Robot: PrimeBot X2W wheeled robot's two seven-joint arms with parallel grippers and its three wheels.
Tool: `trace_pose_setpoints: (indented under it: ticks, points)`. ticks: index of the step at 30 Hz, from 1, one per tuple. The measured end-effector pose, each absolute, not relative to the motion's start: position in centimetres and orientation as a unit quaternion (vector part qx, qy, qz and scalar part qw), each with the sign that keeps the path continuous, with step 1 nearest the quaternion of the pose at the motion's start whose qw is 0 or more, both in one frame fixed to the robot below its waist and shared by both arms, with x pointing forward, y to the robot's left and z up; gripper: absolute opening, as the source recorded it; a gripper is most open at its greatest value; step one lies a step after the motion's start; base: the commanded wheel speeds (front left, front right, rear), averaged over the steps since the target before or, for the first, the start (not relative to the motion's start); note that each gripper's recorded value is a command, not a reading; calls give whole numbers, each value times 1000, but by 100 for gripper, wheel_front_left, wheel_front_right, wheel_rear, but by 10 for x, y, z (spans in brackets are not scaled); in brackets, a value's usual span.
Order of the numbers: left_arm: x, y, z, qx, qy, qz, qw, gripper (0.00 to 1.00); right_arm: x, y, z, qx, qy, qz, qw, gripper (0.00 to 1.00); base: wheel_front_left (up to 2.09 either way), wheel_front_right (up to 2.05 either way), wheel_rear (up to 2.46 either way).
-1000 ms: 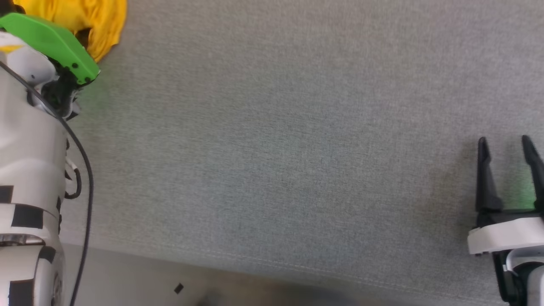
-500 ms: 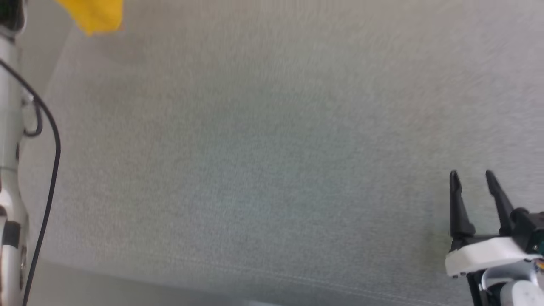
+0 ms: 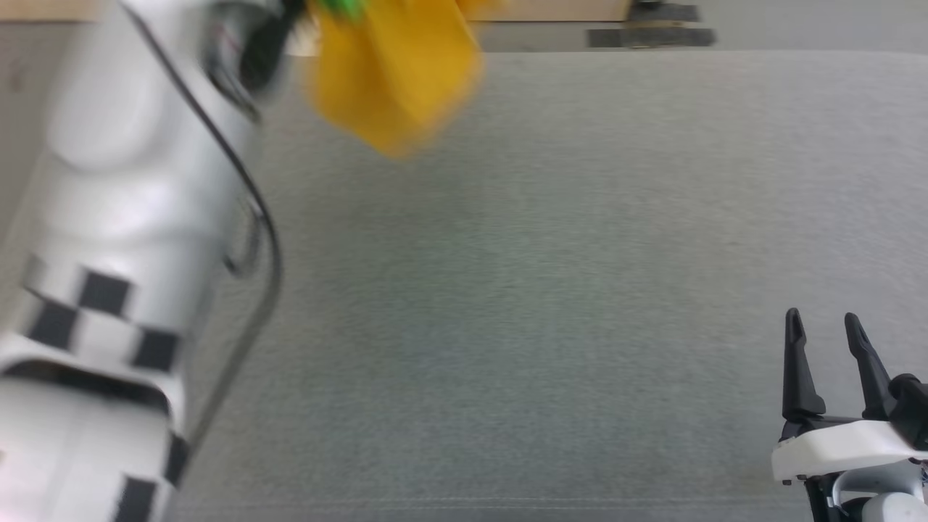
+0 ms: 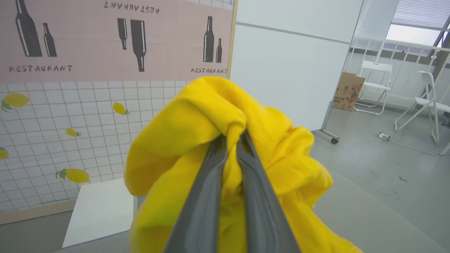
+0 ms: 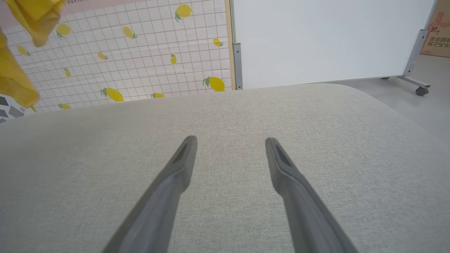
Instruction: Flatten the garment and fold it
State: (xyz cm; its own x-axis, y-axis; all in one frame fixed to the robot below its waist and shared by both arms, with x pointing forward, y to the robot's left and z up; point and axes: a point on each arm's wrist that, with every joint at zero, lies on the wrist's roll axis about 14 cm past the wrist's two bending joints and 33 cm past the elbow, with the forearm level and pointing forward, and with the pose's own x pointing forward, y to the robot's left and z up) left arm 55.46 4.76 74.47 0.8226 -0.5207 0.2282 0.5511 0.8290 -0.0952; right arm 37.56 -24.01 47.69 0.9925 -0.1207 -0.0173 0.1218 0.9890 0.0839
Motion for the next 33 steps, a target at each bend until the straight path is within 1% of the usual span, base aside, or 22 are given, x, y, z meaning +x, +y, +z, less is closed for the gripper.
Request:
trace_pose_setpoints:
  ticks: [4, 5, 8, 11, 13, 15, 16, 18, 19, 20, 24, 26, 28, 31, 33]
  points:
    - [544, 4, 654, -86, 11, -318, 944, 0, 359, -262, 480, 40, 1, -95, 995, 100, 0, 0, 0]
    - [532, -13, 607, -102, 73, -330, 936, 0, 352, -270, 479, 41, 2, -108, 993, 100, 0, 0, 0]
    - [502, -32, 529, -98, 176, -342, 918, 0, 342, -282, 481, 41, -2, -128, 991, 100, 0, 0, 0]
    - [463, -41, 460, -76, 275, -352, 892, 0, 336, -288, 481, 39, -2, -139, 990, 100, 0, 0, 0]
    - [432, -42, 419, -70, 350, -353, 865, 0, 333, -290, 480, 39, 0, -143, 989, 100, 0, 0, 0]
    - [411, -39, 396, -75, 398, -349, 845, 0, 332, -290, 478, 41, 3, -144, 989, 100, 0, 0, 0]
    - [407, -38, 392, -78, 409, -347, 840, 0, 333, -289, 477, 43, 3, -142, 989, 100, 0, 0, 0]
    - [410, -37, 398, -100, 407, -342, 841, 0, 334, -287, 477, 45, 3, -139, 989, 100, 0, 0, 0]
    - [412, -37, 404, -115, 401, -340, 843, 45, 335, -286, 477, 46, 3, -137, 990, 100, 0, 0, 0]
    - [416, -37, 413, -131, 389, -337, 847, 100, 336, -284, 477, 46, 2, -134, 990, 100, 0, 0, 0]
    - [440, -30, 460, -215, 323, -318, 865, 100, 339, -278, 479, 51, -3, -124, 991, 100, 0, 0, 0]
    - [451, -22, 489, -271, 284, -306, 867, 100, 339, -274, 481, 54, -6, -119, 991, 100, 0, 0, 0]
    - [462, -7, 516, -297, 237, -291, 878, 100, 338, -271, 482, 56, -9, -114, 992, 100, 0, 0, 0]
    - [479, 31, 559, -331, 150, -250, 897, 100, 339, -265, 487, 60, -17, -104, 993, 100, 0, 0, 0]
    - [485, 65, 592, -338, 73, -223, 911, 100, 342, -260, 491, 61, -24, -95, 993, 100, 0, 0, 0]
